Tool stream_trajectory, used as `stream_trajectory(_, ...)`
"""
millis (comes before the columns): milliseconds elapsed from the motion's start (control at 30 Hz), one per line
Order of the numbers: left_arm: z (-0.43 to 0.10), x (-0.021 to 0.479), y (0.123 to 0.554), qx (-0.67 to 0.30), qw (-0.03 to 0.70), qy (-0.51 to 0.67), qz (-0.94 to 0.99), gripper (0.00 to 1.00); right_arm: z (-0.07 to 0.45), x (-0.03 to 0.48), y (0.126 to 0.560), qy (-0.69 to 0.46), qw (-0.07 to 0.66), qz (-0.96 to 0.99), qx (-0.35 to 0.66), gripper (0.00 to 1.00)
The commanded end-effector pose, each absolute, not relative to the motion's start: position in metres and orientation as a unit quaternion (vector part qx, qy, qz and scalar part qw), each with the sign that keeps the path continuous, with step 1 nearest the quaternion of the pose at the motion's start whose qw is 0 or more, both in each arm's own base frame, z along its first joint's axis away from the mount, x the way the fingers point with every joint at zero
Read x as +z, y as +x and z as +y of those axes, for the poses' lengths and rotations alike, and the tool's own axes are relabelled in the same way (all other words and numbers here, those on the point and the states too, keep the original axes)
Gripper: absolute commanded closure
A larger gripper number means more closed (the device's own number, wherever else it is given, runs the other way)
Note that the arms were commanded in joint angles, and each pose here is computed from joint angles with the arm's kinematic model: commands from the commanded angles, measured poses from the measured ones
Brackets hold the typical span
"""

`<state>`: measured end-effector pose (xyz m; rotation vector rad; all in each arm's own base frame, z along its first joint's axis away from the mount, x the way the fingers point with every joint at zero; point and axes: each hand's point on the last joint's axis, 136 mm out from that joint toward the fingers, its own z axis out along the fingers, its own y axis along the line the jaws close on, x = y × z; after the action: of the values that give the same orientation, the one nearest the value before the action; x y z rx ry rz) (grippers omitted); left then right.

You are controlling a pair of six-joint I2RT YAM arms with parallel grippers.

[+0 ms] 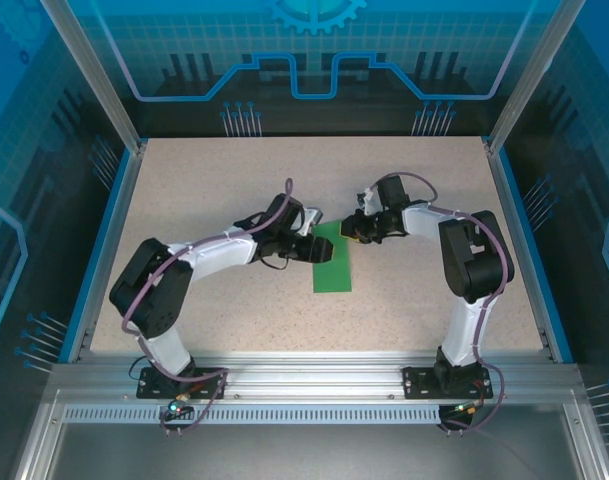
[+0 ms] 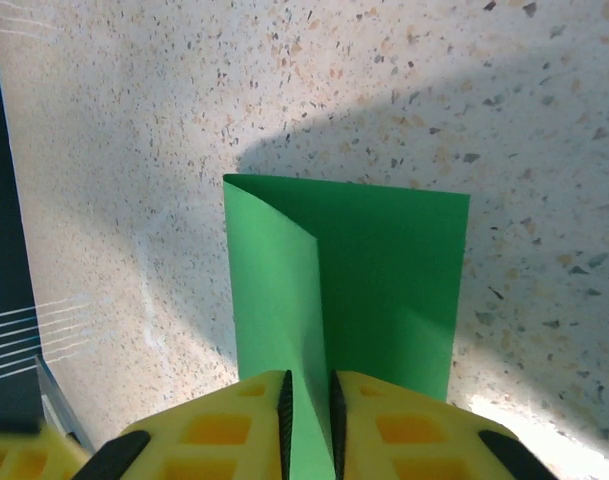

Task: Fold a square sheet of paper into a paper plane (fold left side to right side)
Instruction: Fold the triangle a second time at the center of the table.

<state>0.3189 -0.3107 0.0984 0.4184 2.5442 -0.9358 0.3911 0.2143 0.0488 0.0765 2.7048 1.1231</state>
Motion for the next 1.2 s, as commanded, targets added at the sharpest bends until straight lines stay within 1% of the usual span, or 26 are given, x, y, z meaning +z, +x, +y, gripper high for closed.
stream_trajectory(0, -0.314, 0.103, 0.299, -0.275, 0.236, 0.225, 0.904, 0.36, 0.218, 0.062, 0.39, 0.031, 0.09, 0.915, 0.392, 0.83)
stream_trajectory(133, -0.329, 0.102, 0.278, -0.221, 0.253, 0.284, 0.898, 0.32, 0.217, 0.061, 0.388, 0.041, 0.08, 0.917, 0.388, 0.84)
stream_trajectory(300, -0.347, 0.088, 0.264, -0.151, 0.246, 0.339, 0.895, 0.29, 0.218, 0.059, 0.388, 0.049, 0.074, 0.917, 0.39, 0.85)
stream_trajectory(600, -0.37, 0.07, 0.262, -0.044, 0.261, 0.395, 0.88, 0.23, 0.22, 0.062, 0.392, 0.056, 0.07, 0.914, 0.396, 0.87)
stream_trajectory(767, -0.371, 0.064, 0.265, -0.01, 0.266, 0.403, 0.876, 0.21, 0.221, 0.063, 0.393, 0.057, 0.067, 0.914, 0.397, 0.87)
stream_trajectory(1033, -0.368, 0.055, 0.27, 0.017, 0.264, 0.4, 0.877, 0.21, 0.221, 0.06, 0.392, 0.06, 0.062, 0.914, 0.398, 0.87)
stream_trajectory(1133, -0.367, 0.053, 0.272, 0.026, 0.265, 0.398, 0.878, 0.26, 0.22, 0.059, 0.393, 0.061, 0.062, 0.914, 0.396, 0.87)
stream_trajectory(1167, -0.366, 0.054, 0.273, 0.027, 0.266, 0.396, 0.878, 0.29, 0.22, 0.059, 0.392, 0.061, 0.062, 0.915, 0.394, 0.87)
